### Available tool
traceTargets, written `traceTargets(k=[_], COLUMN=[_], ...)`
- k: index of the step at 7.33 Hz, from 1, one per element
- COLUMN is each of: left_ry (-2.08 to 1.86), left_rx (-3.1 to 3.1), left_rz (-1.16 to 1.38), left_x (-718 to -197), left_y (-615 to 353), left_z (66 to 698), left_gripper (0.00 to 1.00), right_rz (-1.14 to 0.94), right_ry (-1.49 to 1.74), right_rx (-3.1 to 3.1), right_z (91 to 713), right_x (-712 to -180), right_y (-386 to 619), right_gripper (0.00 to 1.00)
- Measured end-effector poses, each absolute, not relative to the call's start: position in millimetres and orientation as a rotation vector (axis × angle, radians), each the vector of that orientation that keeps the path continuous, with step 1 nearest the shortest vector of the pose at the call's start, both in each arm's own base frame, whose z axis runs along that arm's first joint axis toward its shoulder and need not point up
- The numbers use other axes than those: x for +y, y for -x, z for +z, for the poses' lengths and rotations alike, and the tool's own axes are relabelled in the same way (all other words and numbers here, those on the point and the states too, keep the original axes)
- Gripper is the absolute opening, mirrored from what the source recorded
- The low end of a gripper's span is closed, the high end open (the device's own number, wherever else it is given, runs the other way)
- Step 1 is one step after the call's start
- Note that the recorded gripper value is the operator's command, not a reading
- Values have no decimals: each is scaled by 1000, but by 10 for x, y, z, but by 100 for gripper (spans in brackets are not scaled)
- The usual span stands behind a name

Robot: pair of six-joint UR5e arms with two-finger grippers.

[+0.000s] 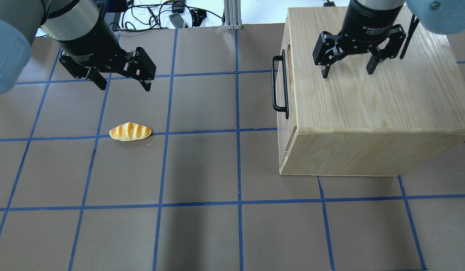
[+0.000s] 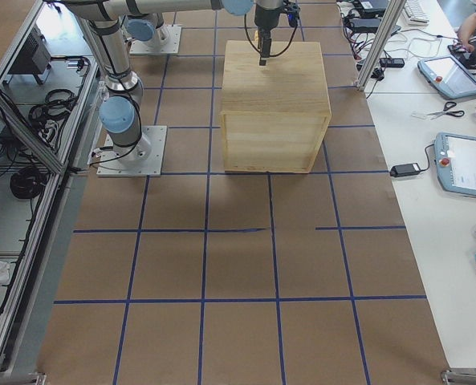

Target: Open upper drawer

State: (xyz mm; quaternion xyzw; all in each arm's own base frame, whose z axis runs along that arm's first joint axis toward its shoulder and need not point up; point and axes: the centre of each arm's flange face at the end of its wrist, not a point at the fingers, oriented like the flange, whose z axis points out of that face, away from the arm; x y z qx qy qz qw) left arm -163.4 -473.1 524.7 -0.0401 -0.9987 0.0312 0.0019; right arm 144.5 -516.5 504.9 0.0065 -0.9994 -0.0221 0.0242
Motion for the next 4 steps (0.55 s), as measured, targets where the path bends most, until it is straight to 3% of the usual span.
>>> traceTargets(k=[4], left_ry=[126], left_rx=[-3124], left_rz=[91], left_x=[-4726], left_y=[1638], left_z=[5237], left_gripper=[100], right_rz=[-68], right_ry=[-18], right_rx=[-3092], right_z=[5049], right_x=[-5167], right_y=[-1441], right_gripper=[100])
